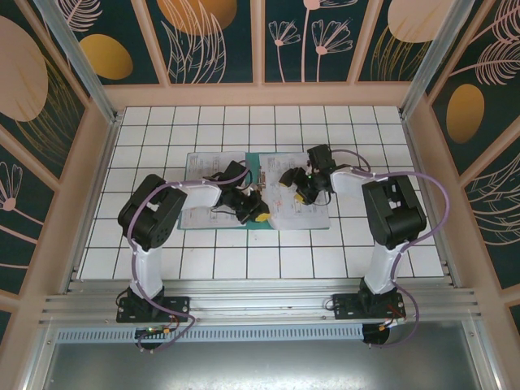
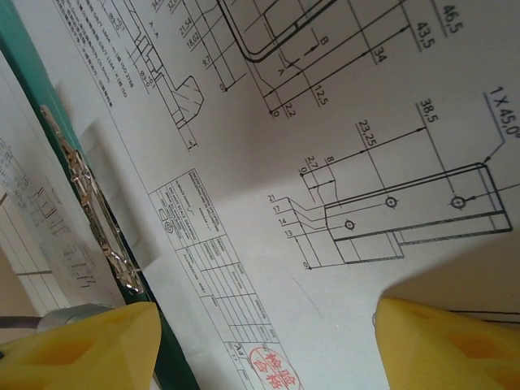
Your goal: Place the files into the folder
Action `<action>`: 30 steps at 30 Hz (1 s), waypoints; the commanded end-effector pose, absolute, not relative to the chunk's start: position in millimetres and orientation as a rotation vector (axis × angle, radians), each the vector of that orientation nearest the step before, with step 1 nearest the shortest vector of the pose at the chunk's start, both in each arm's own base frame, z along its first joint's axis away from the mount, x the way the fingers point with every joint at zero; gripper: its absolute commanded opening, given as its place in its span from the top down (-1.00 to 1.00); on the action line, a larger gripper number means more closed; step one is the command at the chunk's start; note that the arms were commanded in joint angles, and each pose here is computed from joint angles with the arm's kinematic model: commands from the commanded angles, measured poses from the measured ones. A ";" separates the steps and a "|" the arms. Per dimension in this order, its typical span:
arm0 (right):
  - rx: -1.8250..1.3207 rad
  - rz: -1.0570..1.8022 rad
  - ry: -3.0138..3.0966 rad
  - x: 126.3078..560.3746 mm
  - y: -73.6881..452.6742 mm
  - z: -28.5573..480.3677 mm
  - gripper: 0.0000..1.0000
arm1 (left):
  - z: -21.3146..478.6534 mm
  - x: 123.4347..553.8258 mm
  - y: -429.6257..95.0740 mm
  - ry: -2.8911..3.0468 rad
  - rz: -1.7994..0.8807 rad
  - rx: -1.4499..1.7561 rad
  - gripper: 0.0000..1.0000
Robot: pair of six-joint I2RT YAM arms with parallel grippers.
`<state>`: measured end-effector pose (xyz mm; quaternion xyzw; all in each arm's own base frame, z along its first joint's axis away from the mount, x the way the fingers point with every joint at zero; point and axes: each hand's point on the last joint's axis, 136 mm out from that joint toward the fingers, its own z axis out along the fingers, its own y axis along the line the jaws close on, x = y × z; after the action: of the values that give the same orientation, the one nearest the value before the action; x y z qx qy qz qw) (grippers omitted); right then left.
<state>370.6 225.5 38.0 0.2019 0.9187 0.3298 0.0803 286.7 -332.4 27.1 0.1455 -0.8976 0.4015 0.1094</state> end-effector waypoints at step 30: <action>0.576 0.985 2.704 380.6 230.6 53.6 -0.47 | 27.2 290.9 -324.0 -2.682 1.143 0.473 0.74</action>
<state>375.6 229.4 39.2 0.1982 0.9165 0.3363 0.0878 288.7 -328.1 27.0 0.1547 -0.9016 0.3922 0.0966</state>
